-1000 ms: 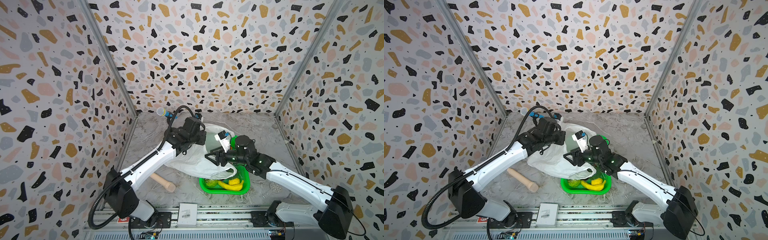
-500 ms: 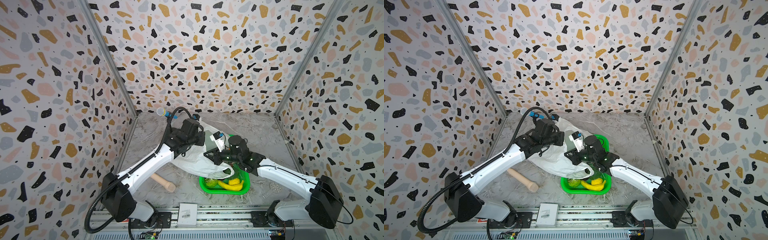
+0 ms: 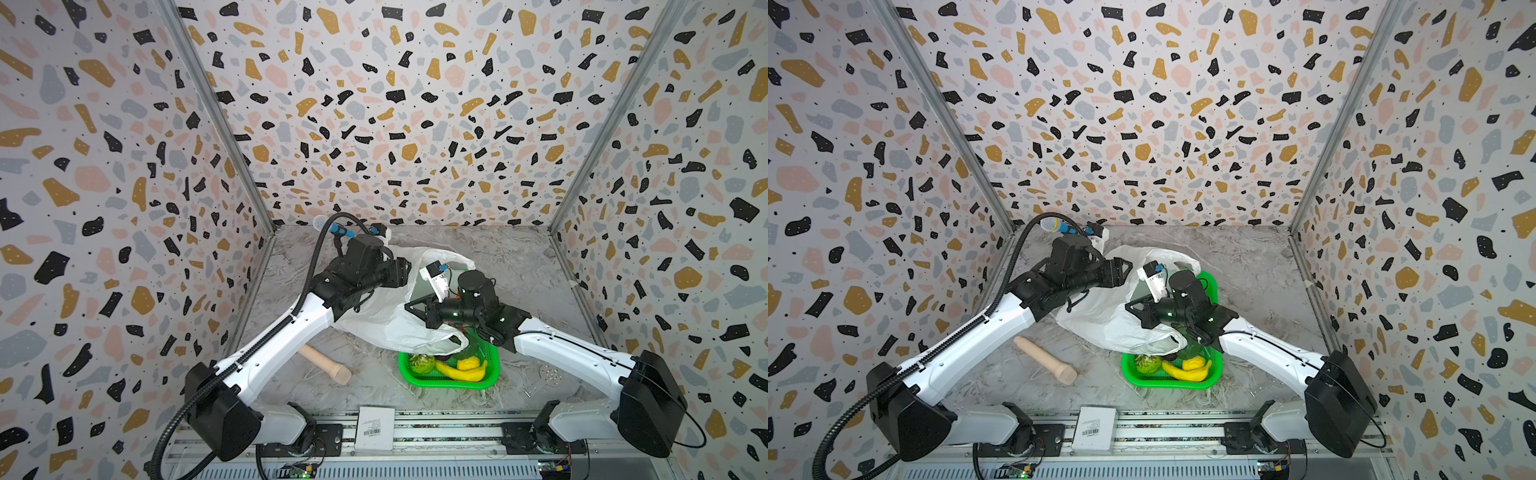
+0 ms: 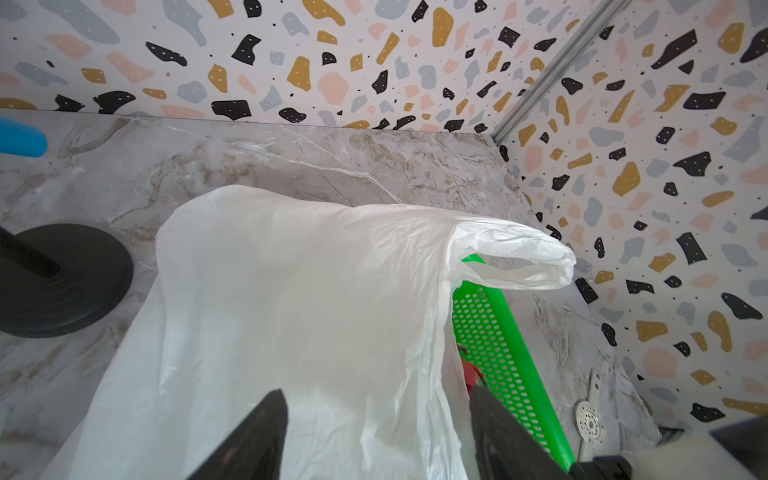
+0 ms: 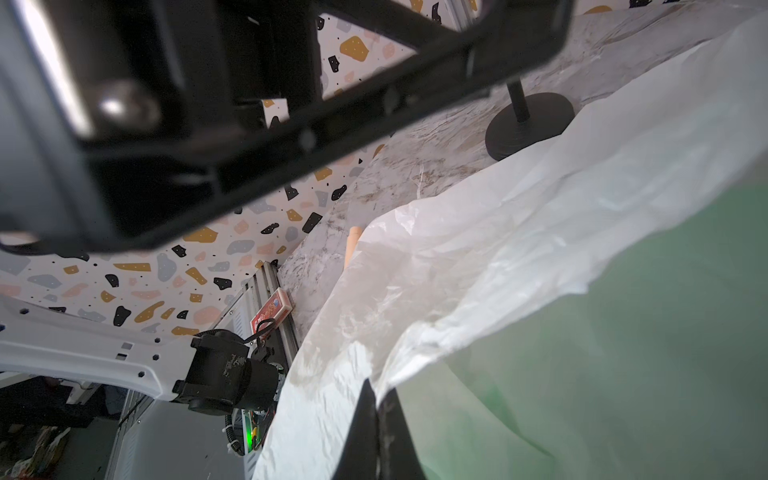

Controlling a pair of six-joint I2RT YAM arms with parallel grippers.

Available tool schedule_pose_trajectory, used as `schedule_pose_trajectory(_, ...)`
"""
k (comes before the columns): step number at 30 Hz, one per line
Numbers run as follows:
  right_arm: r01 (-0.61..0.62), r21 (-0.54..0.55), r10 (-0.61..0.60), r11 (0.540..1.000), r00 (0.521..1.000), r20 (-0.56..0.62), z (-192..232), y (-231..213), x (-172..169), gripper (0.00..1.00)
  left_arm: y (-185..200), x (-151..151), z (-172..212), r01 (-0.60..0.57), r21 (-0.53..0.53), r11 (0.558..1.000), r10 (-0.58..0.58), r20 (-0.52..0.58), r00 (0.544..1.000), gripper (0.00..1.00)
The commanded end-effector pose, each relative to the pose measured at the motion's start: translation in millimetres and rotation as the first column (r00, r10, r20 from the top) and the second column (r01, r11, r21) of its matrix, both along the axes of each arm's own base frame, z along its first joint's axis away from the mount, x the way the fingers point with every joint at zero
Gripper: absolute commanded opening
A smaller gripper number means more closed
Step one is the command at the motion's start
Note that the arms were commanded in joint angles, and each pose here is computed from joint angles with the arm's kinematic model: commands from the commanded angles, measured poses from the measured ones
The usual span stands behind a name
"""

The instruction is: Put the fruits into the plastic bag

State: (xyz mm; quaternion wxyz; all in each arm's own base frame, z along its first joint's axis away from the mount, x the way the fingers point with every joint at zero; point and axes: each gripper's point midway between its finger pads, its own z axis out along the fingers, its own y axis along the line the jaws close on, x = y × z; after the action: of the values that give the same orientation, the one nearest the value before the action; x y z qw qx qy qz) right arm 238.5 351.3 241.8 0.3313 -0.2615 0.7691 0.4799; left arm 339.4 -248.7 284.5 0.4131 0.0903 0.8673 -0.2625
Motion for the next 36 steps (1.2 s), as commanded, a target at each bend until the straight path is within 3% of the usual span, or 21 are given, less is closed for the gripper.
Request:
schedule_pose_trajectory(1, -0.014, 0.038, 0.013, 0.999, 1.000, 0.028, 15.9, -0.2, -4.6, 0.00, -7.1, -14.6, -4.3, 0.076, -0.007, 0.997, -0.076, -0.040, 0.996, 0.75)
schedule_pose_trajectory(7, -0.016, 0.048, 0.014, 0.999, 0.999, 0.042, 19.3, -2.1, -6.7, 0.00, -20.2, -21.8, -15.8, 0.144, -0.033, 0.989, -0.146, -0.077, 0.986, 0.77)
schedule_pose_trajectory(26, -0.007, 0.050, 0.004, 0.999, 0.999, 0.048, 20.6, -2.3, -5.3, 0.00, -37.1, -28.2, -65.0, 0.194, 0.150, 0.970, -0.169, -0.167, 0.971, 0.81)
schedule_pose_trajectory(36, 0.023, 0.047, -0.027, 0.999, 0.997, 0.072, 24.0, -5.8, -1.7, 0.00, -29.0, -32.4, -92.4, 0.200, 0.248, 0.948, -0.141, -0.234, 0.962, 0.67)
